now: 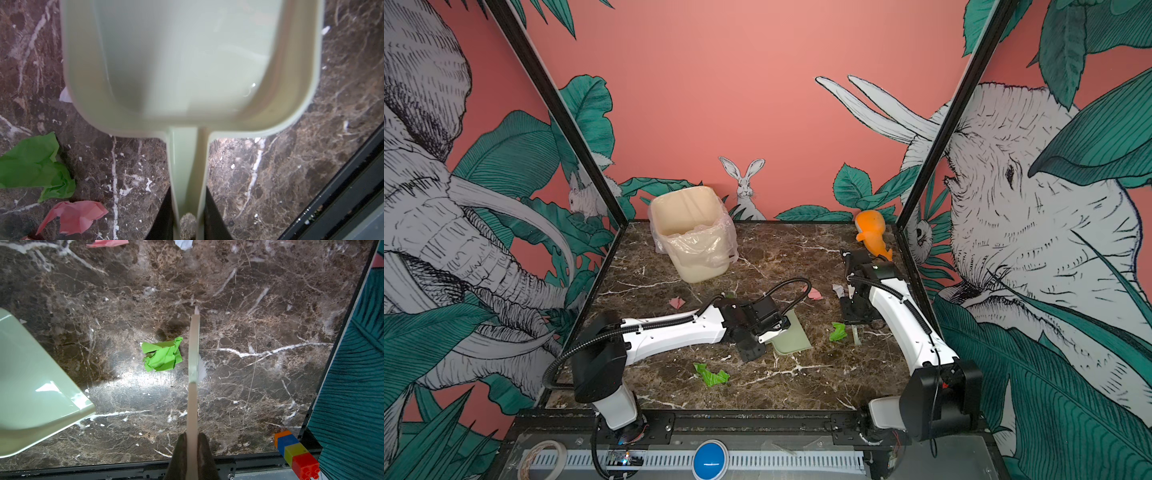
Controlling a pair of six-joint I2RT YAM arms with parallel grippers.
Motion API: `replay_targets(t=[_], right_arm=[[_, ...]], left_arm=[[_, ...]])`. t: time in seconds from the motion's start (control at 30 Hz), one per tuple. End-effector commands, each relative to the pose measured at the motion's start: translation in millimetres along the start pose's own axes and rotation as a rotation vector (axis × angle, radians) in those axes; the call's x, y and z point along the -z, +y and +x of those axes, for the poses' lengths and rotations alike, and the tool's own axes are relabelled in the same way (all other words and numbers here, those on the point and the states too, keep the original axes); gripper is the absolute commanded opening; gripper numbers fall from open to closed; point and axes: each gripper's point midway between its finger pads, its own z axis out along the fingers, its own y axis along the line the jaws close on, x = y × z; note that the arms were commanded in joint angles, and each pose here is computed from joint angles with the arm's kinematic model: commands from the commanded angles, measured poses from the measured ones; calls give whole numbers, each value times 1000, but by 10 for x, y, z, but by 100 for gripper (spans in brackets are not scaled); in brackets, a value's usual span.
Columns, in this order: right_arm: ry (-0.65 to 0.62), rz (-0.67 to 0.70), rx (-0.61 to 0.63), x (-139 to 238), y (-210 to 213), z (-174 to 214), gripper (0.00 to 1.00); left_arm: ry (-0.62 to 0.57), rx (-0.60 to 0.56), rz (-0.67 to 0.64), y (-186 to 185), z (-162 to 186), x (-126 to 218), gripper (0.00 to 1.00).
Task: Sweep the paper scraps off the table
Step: 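Bring the dustpan back down to the scraps near the robot, then sweep more green scraps into the dustpan with the right gripper's brush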
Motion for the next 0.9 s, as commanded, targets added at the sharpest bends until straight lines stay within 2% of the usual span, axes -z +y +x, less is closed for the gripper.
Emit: replay_targets(t=[0.0,0.43,0.7,0.87], right_arm=[[35,-55,32,-39,160,78,0],[48,-111,128,111,578,216,0],[33,41,98,255,214,256,0],[64,11,88,161,260,279,0]], left_arm=[[7,-40,5,-49,6,-44,18],[29,-64,26,-113,-6,-176,18],[31,-91,53,-198,-10,-176,18],[39,-112,67,-238,-17,-196,18]])
